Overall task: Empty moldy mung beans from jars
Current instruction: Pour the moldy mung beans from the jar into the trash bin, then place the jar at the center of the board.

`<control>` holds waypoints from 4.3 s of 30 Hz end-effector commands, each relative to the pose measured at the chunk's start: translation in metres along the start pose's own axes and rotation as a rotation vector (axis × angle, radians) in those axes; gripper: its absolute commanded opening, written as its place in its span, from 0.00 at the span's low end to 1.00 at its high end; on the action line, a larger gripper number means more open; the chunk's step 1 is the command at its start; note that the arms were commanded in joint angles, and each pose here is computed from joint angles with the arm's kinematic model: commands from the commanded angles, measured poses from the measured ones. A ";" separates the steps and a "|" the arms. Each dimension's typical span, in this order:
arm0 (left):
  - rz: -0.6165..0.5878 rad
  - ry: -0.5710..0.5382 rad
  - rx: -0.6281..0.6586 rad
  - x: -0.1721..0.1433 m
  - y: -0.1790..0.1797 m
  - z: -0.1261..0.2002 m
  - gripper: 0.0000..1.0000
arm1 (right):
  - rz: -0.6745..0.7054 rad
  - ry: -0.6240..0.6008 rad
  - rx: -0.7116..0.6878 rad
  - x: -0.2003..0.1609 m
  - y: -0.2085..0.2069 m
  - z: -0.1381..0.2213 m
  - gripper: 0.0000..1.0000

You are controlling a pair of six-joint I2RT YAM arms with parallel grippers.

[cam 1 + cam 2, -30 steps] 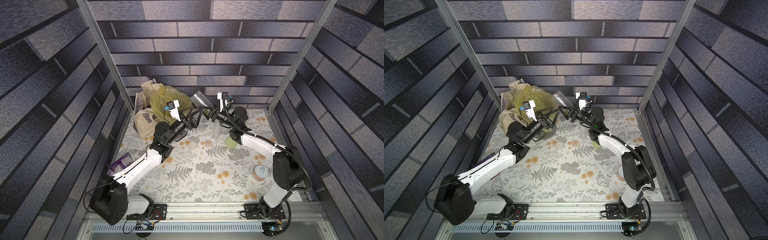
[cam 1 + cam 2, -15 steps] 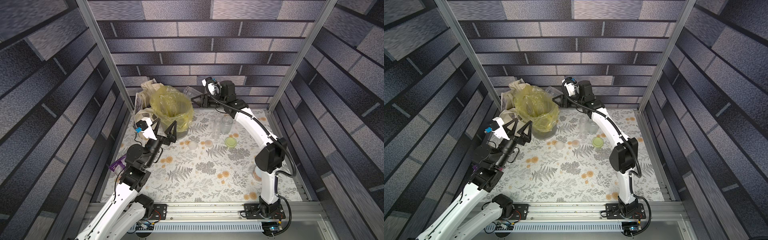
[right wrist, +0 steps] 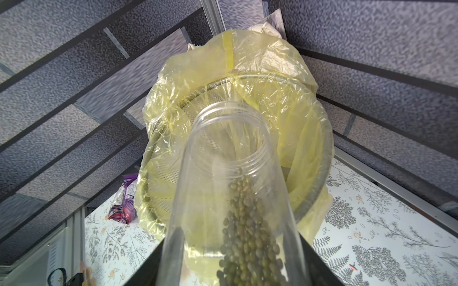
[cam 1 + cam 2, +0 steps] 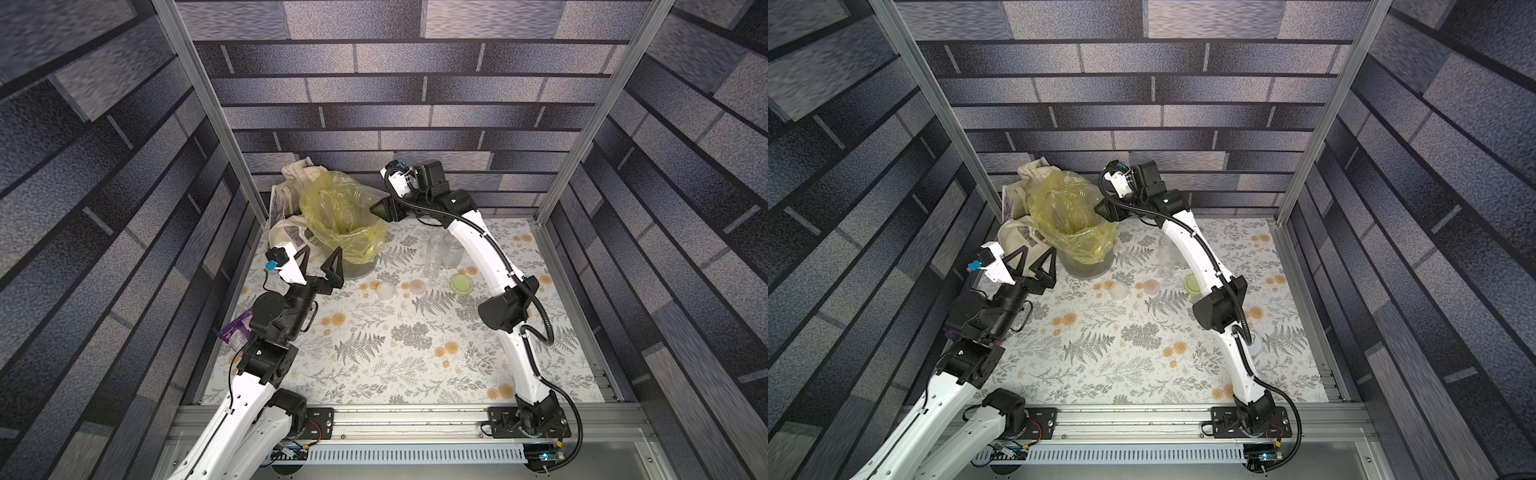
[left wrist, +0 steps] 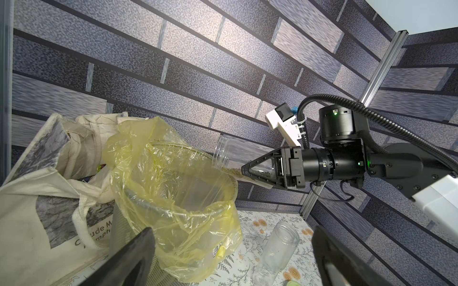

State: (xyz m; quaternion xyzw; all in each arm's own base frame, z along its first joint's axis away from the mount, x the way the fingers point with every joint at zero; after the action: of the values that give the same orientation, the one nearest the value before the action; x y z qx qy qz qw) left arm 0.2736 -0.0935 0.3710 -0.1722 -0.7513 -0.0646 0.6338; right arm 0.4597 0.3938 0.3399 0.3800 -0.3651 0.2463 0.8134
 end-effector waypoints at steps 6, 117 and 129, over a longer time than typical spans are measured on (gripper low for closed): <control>0.051 0.010 -0.030 -0.007 -0.003 -0.002 1.00 | 0.172 0.063 -0.135 -0.016 0.010 0.009 0.46; 0.293 0.096 -0.537 -0.010 -0.134 -0.134 0.69 | 0.441 -0.806 0.028 -0.065 0.085 0.103 0.56; 0.276 0.111 -0.592 -0.006 -0.128 -0.130 0.53 | 0.476 -0.781 0.022 -0.071 0.085 0.103 0.64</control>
State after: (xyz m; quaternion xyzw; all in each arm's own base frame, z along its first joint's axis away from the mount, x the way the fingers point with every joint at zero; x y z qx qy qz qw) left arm 0.3607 -0.2509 0.3953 -0.4395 -0.6318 -0.1616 0.6177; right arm 0.3307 0.3517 0.3565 0.3490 -0.7149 0.2570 0.5486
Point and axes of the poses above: each gripper's point midway between its finger pads, its own z axis back along the fingers, its own y axis along the line the jaws close on, x = y × z, the point moved 1 cm from there along z, back along the fingers, and after that the axes turned 13 degrees about -z, right-handed, at the moved point
